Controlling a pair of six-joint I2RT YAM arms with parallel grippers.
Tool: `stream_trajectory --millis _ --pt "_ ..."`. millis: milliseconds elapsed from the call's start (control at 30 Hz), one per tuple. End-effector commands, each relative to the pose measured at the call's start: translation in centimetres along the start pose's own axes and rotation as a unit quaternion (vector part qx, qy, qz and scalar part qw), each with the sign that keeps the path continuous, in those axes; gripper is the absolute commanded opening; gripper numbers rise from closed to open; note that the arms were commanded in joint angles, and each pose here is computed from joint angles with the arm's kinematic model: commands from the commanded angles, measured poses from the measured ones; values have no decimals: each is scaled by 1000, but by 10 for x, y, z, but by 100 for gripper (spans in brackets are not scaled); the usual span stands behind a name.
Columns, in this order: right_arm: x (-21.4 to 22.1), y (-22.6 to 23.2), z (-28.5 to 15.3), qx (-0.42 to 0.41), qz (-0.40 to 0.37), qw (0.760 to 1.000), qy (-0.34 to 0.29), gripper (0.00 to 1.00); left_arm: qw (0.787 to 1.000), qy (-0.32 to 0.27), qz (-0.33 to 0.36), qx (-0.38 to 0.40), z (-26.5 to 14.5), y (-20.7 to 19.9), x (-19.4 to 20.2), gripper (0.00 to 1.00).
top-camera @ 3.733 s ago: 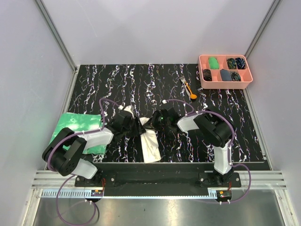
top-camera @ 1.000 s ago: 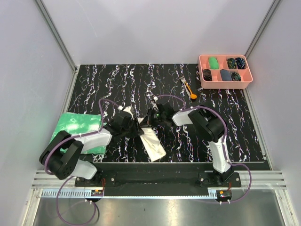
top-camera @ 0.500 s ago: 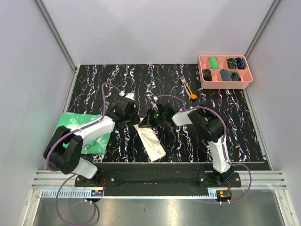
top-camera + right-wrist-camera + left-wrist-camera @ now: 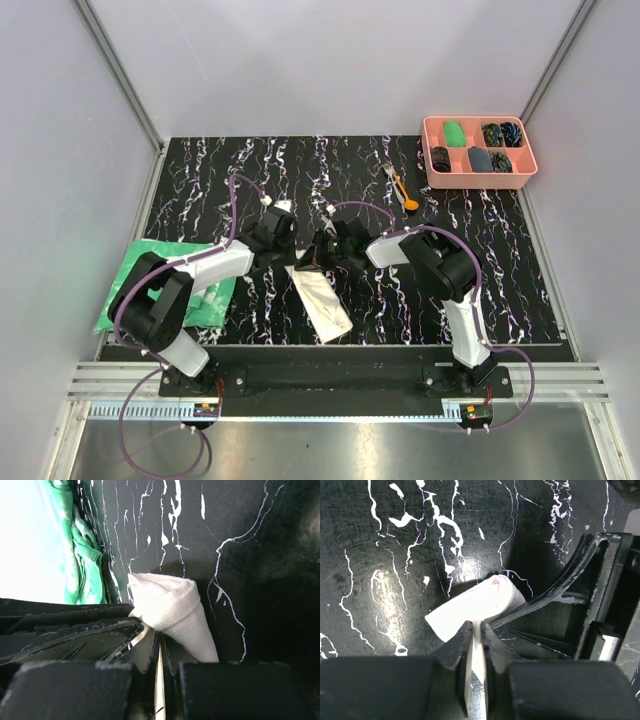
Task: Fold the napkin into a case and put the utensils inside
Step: Grasp the top corner of the smaller rectangle folded napkin from the folded napkin.
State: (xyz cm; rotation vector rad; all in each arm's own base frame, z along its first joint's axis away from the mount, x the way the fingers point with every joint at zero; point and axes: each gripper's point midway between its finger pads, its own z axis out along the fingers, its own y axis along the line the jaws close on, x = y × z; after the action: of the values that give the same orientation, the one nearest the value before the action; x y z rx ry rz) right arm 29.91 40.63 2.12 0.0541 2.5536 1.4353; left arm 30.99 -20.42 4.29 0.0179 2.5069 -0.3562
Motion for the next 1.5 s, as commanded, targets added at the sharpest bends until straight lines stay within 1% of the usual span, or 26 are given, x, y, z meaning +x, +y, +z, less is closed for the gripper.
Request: stream_trajectory --millis 0,67,200,267,367,433,533,600,667,700,800,900,1133,1333,1467 --pt "5 -8 1 12 -7 1000 4 5 999 -44 1 12 0 -12 -29 5" --pt "4 -6 1 9 -7 1000 5 5 999 -47 1 18 -2 -14 -30 0" --pt "5 -3 -2 7 -8 1000 7 5 997 -57 -4 51 -19 -29 -29 0" --pt "5 -2 -1 7 -9 1000 8 5 996 -47 -10 68 -21 -35 -25 0" --pt "7 -4 1 6 -7 1000 14 5 996 -39 -21 75 -21 -40 -25 0" --pt "7 -5 2 7 -6 1000 14 5 996 -32 -30 74 -16 -40 -23 0" --pt "8 -8 3 8 -4 1000 15 5 997 -5 -43 58 -2 -38 -17 0" --pt "8 -8 2 8 -2 1000 15 5 996 2 -55 74 6 -44 -11 0" --pt "8 -6 1 7 -2 1000 13 5 996 -5 -64 66 17 -38 -8 0" --pt "9 -5 0 6 -3 1000 13 4 995 6 -78 60 24 -33 -3 0" --pt "11 -4 -7 10 -2 1000 9 5 994 3 -97 55 28 -24 2 0" --pt "14 1 -19 13 -4 1000 3 7 995 -6 -93 33 30 -12 3 0" --pt "19 21 -50 9 -27 1000 -6 12 995 -2 -92 43 33 -12 8 0" --pt "29 9 -66 31 -33 999 -4 13 996 -2 -83 40 31 -10 9 0" --pt "46 -10 -70 48 -23 999 5 13 996 -6 -79 44 27 -11 8 0"
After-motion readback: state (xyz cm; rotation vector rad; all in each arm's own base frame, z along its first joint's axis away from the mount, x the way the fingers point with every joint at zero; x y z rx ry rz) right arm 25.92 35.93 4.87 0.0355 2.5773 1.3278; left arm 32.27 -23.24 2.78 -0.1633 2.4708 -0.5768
